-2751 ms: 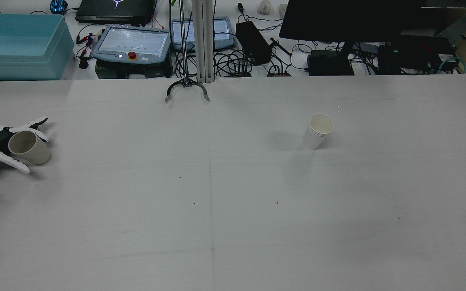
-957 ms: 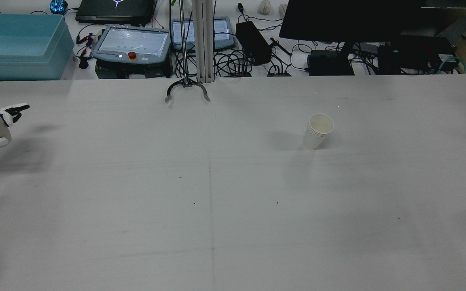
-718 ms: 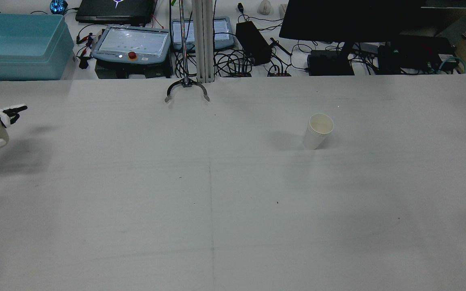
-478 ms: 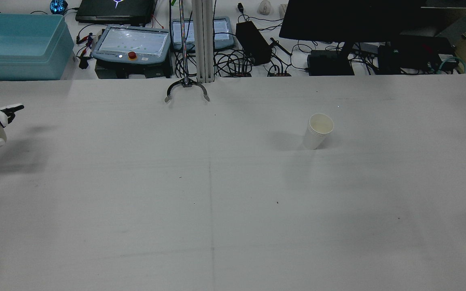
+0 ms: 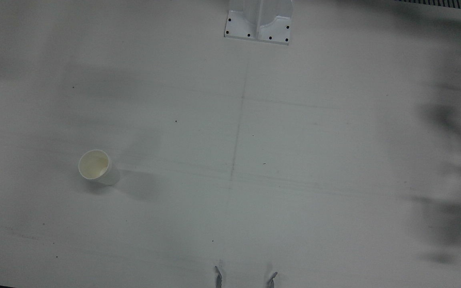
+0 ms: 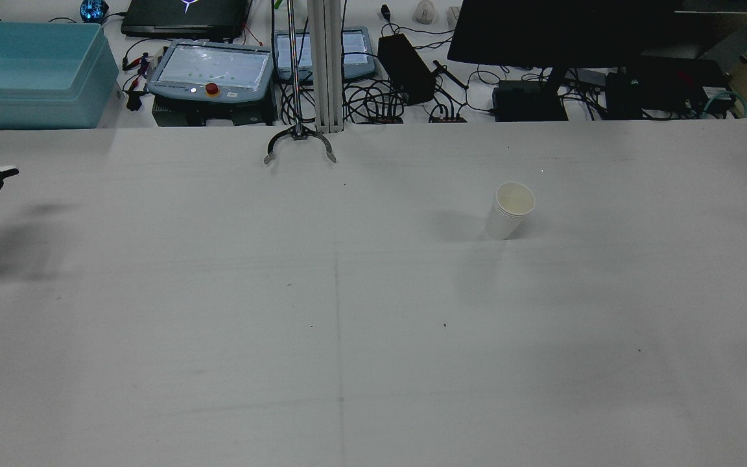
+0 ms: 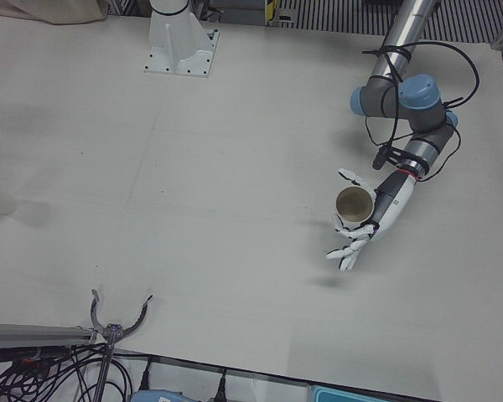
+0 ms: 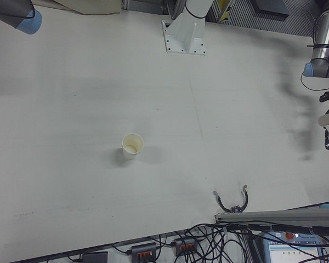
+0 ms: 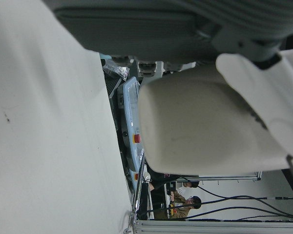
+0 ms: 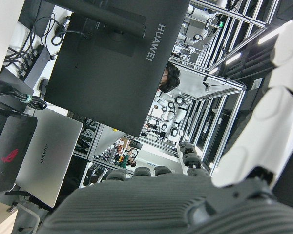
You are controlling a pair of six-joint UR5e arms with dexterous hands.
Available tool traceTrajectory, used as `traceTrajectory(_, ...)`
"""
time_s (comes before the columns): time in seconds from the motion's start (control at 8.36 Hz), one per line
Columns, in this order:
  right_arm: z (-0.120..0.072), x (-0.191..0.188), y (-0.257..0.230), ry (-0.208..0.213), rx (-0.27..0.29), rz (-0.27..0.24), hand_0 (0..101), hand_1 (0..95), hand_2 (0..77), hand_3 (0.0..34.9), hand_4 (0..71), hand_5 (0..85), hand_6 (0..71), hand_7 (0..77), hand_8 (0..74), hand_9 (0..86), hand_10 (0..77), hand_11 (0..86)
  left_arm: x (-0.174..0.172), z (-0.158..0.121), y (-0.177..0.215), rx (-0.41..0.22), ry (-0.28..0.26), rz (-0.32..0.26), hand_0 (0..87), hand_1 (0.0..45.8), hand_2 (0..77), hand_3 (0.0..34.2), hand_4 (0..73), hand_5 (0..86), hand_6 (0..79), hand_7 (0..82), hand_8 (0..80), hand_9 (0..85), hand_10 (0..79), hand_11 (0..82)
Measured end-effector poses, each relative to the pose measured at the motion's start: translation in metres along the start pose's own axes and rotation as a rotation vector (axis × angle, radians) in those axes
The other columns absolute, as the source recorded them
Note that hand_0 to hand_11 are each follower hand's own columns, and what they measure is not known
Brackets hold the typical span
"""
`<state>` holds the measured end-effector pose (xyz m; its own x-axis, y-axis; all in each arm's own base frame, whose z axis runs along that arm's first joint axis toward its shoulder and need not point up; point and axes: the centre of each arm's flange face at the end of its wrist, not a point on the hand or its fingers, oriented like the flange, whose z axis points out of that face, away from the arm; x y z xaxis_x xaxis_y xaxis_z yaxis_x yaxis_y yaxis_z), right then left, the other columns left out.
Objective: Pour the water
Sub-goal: 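Lift the beige cup with the left hand and draw it toward the robot, then move the right hand in toward the white paper cup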
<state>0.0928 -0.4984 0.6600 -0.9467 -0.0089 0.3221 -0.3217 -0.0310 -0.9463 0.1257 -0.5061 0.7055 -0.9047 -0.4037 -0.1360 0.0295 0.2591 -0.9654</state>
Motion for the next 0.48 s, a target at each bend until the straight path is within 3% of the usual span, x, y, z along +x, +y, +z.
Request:
traceTrajectory(0.12, 0.000, -0.003, 0.000, -0.006, 0.000, 0.001, 42, 11.5, 15.3, 0.0, 0.0, 6.0, 0.5, 1.1, 0.5, 0.5, 0.5, 0.5, 0.006, -0.004, -0.001, 0.004, 0.012, 0.003, 37.4, 0.0, 11.4, 0.0, 45.3, 47.5, 13.6, 14.2, 4.9, 4.4, 0.0, 0.5)
traceTrajectory(0.24, -0.001, -0.007, 0.000, -0.013, -0.001, 0.003, 42, 11.5, 15.3, 0.0, 0.0, 6.0, 0.5, 0.5, 0.5, 0.5, 0.5, 0.5, 0.013, -0.011, -0.003, 0.011, 0.027, 0.007, 37.4, 0.0, 14.2, 0.0, 45.8, 47.5, 13.6, 12.0, 4.9, 4.4, 0.0, 0.5)
traceTrajectory(0.36, -0.002, -0.010, 0.000, -0.020, -0.001, 0.003, 42, 11.5, 15.3, 0.0, 0.0, 6.0, 0.5, 0.5, 0.5, 0.5, 0.5, 0.5, 0.019, -0.019, -0.005, 0.019, 0.037, 0.012, 37.4, 0.0, 26.7, 0.0, 45.8, 47.5, 15.3, 10.4, 4.9, 4.4, 0.5, 0.5)
traceTrajectory(0.48, -0.002, -0.013, 0.000, -0.025, -0.001, 0.004, 42, 11.5, 15.3, 0.0, 0.0, 6.5, 0.5, 1.1, 0.5, 0.5, 0.5, 0.5, 0.022, -0.025, -0.007, 0.026, 0.043, 0.014, 35.1, 0.5, 34.4, 0.0, 45.8, 46.9, 15.8, 10.9, 7.1, 5.5, 1.6, 0.5)
